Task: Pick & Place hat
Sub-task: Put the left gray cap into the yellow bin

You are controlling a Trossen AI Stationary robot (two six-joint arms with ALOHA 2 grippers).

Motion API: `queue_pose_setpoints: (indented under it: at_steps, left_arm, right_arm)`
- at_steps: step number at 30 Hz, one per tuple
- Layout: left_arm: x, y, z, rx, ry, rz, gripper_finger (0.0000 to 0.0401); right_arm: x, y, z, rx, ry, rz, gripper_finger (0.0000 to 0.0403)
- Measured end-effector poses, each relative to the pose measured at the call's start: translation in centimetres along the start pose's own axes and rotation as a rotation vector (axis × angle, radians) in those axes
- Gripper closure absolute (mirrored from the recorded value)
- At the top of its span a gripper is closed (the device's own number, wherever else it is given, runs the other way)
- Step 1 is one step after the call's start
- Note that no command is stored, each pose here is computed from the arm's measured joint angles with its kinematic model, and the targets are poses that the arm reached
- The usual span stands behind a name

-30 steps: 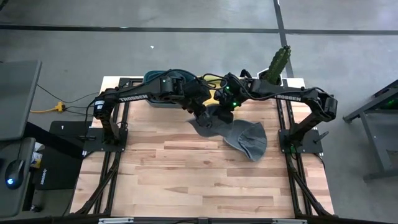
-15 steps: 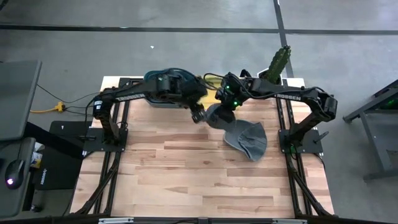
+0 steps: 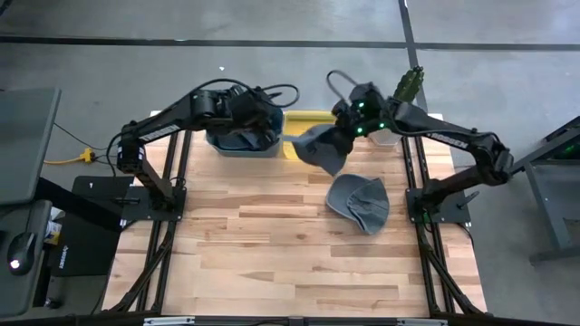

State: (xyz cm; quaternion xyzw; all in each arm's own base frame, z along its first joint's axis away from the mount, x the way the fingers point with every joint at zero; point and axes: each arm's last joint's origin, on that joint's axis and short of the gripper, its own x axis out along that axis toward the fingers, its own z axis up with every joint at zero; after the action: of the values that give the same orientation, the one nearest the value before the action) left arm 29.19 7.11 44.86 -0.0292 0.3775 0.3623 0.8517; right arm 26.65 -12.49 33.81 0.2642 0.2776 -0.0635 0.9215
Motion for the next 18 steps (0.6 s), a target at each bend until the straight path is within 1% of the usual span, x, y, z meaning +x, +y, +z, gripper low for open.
queue_pose_setpoints:
  at_steps: [2, 5, 7, 9, 11, 13, 15, 17, 18]
  left_arm:
    - [0.6, 0.3, -0.4, 0.002, 0.021, 0.007, 0.0220]
    - [1.4, 0.7, -0.9, -0.022, 0.010, 0.020, 0.0220]
    - [2.1, 1.1, -1.5, -0.005, 0.024, 0.027, 0.0220]
    - [3.0, 0.9, -1.4, -0.016, -0.021, 0.022, 0.0220]
    - [4.1, 1.1, -2.2, -0.001, -0.006, 0.026, 0.0220]
    - [5.0, 1.2, -2.6, 0.004, -0.021, 0.021, 0.0220]
    - [6.3, 1.2, -3.0, -0.021, -0.045, 0.011, 0.0220]
    - [7.8, 1.8, -4.1, -0.038, -0.033, 0.003, 0.0220]
    - [8.4, 2.1, -4.5, -0.042, -0.028, -0.020, 0.0220]
  right_arm:
    - [-0.8, -0.1, 0.7, 0.027, -0.062, 0.033, 0.0403]
    - [-1.8, -0.6, 1.5, 0.066, -0.116, 0.095, 0.0403]
    - [-2.3, -1.2, 1.9, 0.092, -0.135, 0.128, 0.0403]
    - [-2.6, -1.8, 2.1, 0.116, -0.147, 0.151, 0.0403]
    - [-3.1, -2.4, 2.4, 0.132, -0.159, 0.166, 0.0403]
    - [-3.6, -3.1, 2.5, 0.151, -0.162, 0.185, 0.0403]
    - [-4.1, -3.8, 2.7, 0.168, -0.170, 0.201, 0.0403]
    - [-4.5, -4.3, 2.9, 0.182, -0.184, 0.209, 0.0403]
    - [-4.7, -4.6, 2.9, 0.188, -0.191, 0.205, 0.0403]
